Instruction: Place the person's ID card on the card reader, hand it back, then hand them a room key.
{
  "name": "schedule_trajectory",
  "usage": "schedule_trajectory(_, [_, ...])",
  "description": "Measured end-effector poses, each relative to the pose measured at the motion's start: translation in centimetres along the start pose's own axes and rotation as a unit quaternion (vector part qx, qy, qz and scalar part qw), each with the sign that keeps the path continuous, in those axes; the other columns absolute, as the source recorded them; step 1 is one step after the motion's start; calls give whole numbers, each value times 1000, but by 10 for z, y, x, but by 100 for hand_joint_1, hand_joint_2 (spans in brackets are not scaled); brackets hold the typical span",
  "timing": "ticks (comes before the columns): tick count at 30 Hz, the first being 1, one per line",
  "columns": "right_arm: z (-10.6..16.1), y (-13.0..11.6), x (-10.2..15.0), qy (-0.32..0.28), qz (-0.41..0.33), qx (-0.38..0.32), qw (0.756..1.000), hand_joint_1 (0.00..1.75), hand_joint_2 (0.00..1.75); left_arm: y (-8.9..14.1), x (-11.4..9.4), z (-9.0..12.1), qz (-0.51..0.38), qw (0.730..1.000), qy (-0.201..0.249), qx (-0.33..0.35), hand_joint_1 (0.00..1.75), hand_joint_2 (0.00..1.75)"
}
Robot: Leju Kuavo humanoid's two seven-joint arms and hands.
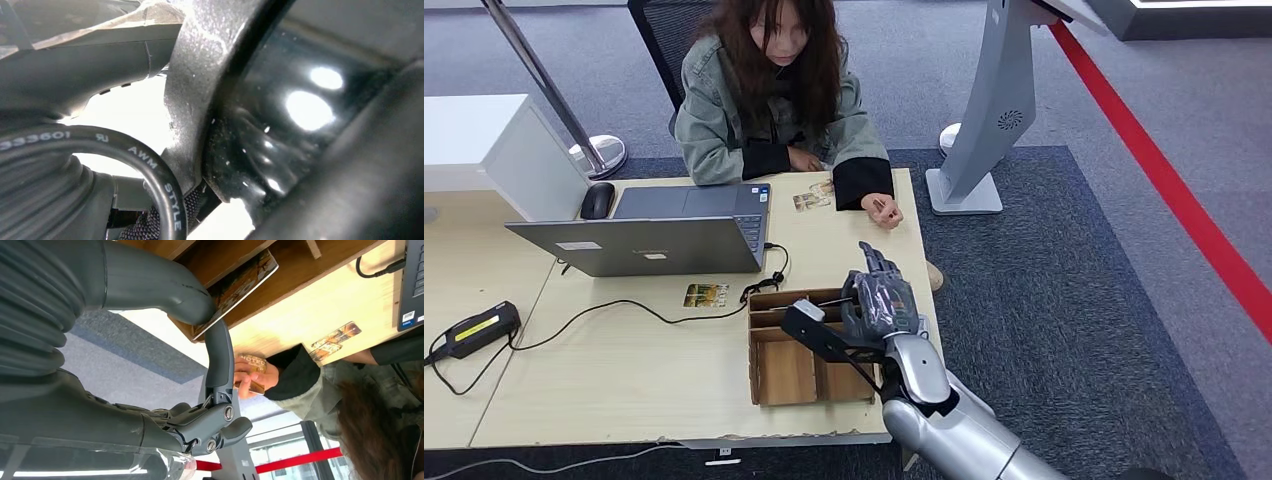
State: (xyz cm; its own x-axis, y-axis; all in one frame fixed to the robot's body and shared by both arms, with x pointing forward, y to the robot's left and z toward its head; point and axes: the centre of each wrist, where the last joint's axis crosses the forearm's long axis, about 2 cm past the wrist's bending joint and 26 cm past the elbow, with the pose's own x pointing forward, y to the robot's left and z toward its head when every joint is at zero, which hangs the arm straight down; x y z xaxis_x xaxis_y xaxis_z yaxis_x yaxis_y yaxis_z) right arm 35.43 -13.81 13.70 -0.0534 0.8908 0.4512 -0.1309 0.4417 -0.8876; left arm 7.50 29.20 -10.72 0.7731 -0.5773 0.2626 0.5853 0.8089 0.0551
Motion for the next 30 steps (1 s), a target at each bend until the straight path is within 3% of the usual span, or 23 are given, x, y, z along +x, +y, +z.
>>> schedule_trajectory(8, [-1,1,-1,3,-5,2,1000,138,175,0,1,0,-1,1000,-1,0,0,175])
schedule_trajectory(19, [-5,-4,-1,8,-52,7,999,140,175,-2,2,0,-1,1000,-2,-3,0,175])
schedule_trajectory(30, [2,-38,31,-48,-138,-9,989,137,175,-1,-4,0,12,1000,4,0,0,175])
